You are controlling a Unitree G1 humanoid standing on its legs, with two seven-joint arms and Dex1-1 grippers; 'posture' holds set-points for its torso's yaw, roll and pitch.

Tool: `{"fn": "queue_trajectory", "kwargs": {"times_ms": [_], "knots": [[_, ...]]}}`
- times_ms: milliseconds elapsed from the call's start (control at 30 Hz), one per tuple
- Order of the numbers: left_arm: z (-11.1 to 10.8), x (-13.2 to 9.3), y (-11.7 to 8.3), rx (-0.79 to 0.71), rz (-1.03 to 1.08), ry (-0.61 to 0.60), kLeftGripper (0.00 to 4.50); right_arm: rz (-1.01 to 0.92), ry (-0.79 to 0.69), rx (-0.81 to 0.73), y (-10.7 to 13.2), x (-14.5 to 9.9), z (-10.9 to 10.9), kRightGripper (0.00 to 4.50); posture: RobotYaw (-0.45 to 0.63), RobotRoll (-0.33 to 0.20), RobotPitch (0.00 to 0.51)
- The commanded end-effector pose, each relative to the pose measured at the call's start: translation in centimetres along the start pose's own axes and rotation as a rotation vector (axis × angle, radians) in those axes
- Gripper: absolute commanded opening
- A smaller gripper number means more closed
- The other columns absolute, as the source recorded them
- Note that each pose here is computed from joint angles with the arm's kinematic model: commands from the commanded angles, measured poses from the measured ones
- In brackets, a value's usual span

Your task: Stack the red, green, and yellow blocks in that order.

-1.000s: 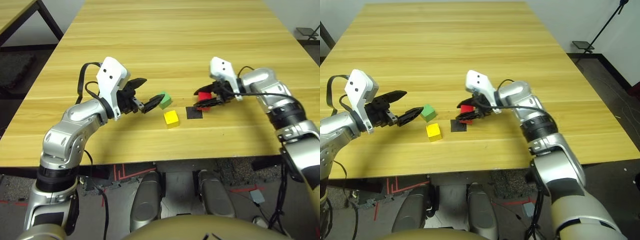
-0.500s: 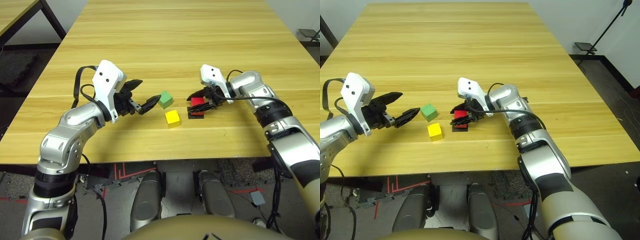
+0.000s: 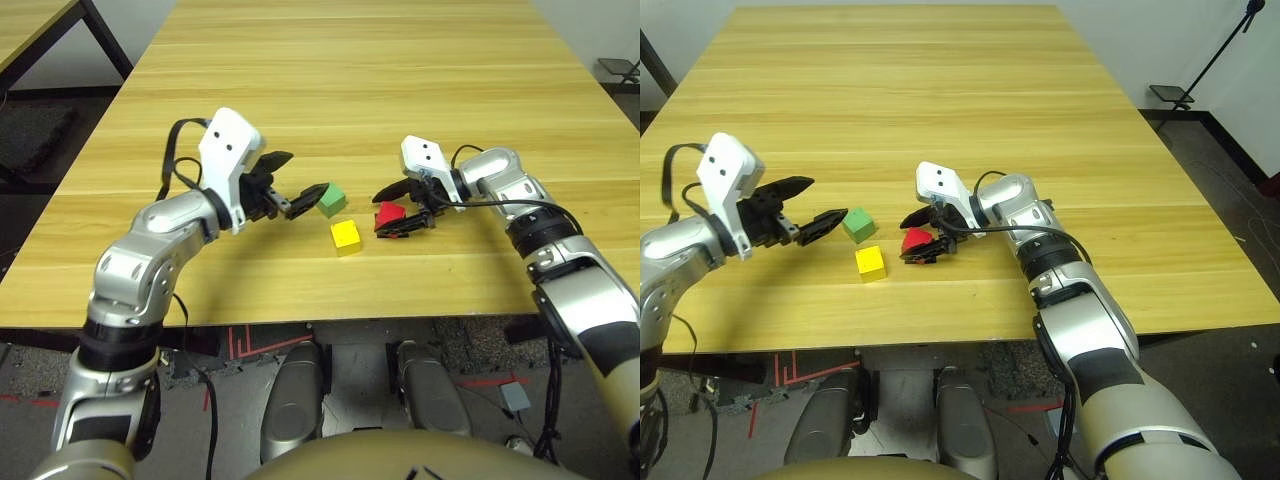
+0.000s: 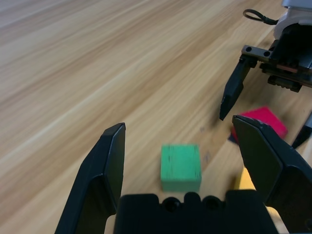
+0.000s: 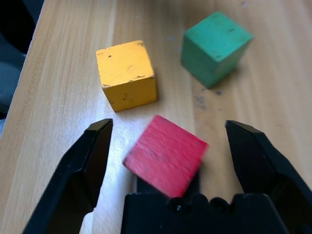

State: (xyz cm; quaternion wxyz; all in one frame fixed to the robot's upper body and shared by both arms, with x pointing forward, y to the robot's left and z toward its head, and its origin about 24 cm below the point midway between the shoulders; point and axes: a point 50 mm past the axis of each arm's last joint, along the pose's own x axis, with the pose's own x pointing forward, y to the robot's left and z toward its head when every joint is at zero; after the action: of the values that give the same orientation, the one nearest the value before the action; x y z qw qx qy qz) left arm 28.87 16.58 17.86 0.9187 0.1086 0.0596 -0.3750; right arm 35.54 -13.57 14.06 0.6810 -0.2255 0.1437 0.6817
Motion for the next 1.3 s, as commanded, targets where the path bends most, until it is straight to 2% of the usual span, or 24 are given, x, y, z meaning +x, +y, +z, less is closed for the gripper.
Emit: {"fn": "queue_trajectory", "kwargs": {"times_ms": [33, 167, 333, 733, 1067, 1300], "knots": [[-0.7, 0.8, 0.1, -0.017, -0.035, 0.065, 4.5, -0.053, -0.043, -0.055, -0.6, -3.3, 2.4, 4.47, 0.37, -0.148, 0.068], [-1.5, 1.5, 0.0, -0.041, -0.087, 0.149, 4.5, -0.133, -0.019, -0.051, -0.3, -8.3, 3.8, 4.47, 0.33, -0.138, 0.06], [-2.4, 2.0, 0.0, -0.086, -0.1, 0.199, 4.5, -0.235, -0.018, -0.03, 0.6, -10.5, 4.0, 4.47, 0.29, -0.125, 0.055], [-4.8, 3.6, 0.7, -0.067, -0.07, 0.237, 4.5, -0.278, -0.085, 0.001, 3.1, -9.6, 4.9, 4.47, 0.21, -0.098, 0.049], [-6.3, 5.0, -0.1, -0.071, -0.105, 0.25, 4.5, -0.303, -0.091, 0.034, 3.5, -9.4, 4.2, 4.47, 0.22, -0.094, 0.057], [-8.2, 5.9, -0.3, -0.098, -0.078, 0.295, 4.5, -0.304, -0.096, 0.042, 3.4, -9.1, 4.0, 4.47, 0.23, -0.092, 0.058]]}}
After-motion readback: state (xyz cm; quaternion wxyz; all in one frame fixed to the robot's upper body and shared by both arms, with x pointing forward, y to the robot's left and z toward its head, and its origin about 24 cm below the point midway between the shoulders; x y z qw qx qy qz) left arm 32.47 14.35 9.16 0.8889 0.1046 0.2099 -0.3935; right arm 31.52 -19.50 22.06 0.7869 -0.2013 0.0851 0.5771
